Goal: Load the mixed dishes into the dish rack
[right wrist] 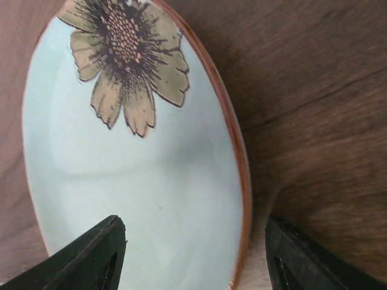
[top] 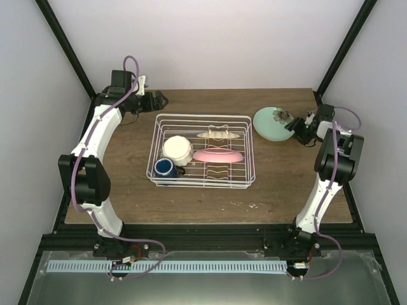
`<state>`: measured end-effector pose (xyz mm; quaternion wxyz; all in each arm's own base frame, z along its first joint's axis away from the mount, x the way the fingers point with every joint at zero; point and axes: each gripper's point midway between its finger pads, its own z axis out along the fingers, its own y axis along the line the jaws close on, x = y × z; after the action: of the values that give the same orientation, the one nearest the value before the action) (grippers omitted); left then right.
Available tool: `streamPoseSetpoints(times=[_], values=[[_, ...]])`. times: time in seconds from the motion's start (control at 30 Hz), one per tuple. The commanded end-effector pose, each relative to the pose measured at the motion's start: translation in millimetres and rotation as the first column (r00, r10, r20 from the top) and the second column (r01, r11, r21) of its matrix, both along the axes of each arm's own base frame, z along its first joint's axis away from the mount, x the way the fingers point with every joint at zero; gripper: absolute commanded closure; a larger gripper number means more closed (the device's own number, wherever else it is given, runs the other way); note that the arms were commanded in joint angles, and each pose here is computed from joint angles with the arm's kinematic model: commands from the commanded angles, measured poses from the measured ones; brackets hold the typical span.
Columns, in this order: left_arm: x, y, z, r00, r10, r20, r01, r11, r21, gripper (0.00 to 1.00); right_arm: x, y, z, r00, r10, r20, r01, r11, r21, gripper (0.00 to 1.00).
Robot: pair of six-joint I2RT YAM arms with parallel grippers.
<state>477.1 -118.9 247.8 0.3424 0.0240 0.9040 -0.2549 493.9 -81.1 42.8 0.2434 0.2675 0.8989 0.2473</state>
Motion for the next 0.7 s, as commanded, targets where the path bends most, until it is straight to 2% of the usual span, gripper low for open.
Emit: streamPoseSetpoints(times=[0.0, 0.27, 0.67], values=[[8.0, 2.4, 6.3, 1.0, -0.002, 0.019, 0.001, 1.0, 0.011, 0.0, 1.0, 7.0, -18.5, 1.0, -0.005, -0.025, 0.007, 0.997, 0.083, 0.38], [16.7, -0.8, 6.6, 1.0, -0.001, 0.02, 0.002, 1.0, -0.011, 0.0, 3.3, 18.5, -32.4, 1.0, 0.017, -0.023, -0.013, 0.986, 0.164, 0.57], [19.8, -2.3, 0.1, 1.0, 0.001, 0.006, -0.001, 1.0, -0.026, 0.0, 4.8, 27.5, -50.7, 0.999, 0.038, -0.028, -0.032, 0.98, 0.197, 0.84]])
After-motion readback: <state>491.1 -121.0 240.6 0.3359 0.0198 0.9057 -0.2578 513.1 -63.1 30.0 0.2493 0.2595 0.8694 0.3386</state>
